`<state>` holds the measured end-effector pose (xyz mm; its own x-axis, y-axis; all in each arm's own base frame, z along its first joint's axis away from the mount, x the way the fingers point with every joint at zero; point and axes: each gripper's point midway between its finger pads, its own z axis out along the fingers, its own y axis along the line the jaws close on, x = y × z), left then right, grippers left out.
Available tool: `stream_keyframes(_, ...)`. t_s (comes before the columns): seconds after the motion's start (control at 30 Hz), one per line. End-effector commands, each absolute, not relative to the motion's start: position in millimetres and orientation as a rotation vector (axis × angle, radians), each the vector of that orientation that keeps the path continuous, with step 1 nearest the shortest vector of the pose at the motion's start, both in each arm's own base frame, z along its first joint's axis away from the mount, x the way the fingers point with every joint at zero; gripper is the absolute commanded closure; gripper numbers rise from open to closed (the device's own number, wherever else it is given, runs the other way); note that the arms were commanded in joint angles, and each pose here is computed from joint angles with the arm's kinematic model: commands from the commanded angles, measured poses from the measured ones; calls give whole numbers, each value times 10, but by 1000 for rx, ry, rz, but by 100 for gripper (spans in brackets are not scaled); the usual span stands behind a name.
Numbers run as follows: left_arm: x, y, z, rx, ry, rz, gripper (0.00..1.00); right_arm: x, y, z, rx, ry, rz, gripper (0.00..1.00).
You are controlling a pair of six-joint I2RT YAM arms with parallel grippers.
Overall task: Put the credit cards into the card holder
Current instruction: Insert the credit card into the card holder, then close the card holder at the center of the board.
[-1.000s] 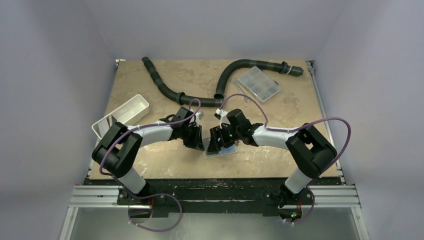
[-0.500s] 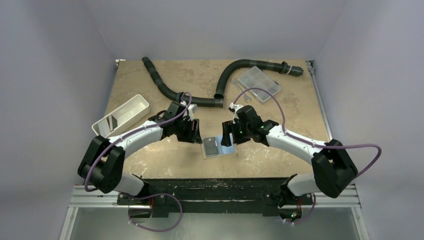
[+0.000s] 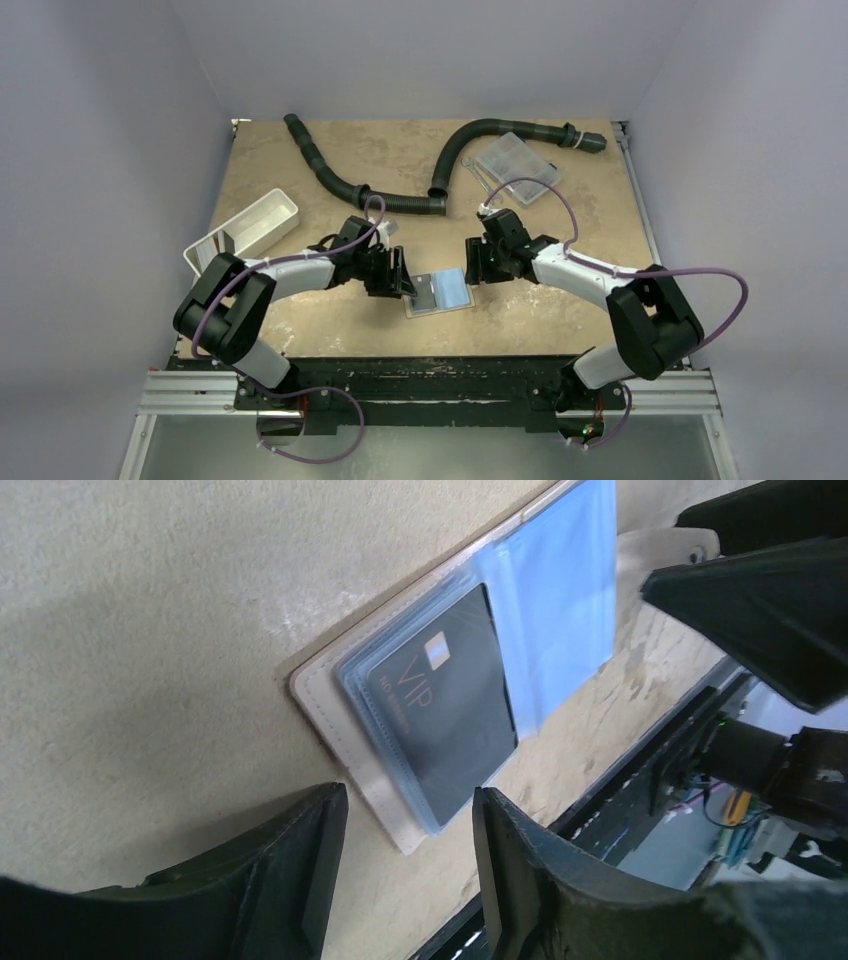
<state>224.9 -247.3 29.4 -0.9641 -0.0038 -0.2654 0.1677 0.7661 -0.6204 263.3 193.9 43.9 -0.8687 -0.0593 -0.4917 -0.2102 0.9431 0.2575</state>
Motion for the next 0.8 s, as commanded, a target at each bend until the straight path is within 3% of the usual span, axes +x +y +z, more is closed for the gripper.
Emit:
stream_keyframes(0.0,2249,-2579,269,44,2666,-1098,46,2676,1984,371,-202,2588,432,43)
stream_keyframes(0.33,2350,-2876,749,17,2469,-1386,45,2508,2147,192,-183,2615,603,66)
stream_keyframes(0.77,2507,-3283,1706,60,2158,-1585,43,2372,2368,243,-63,2577,851,70)
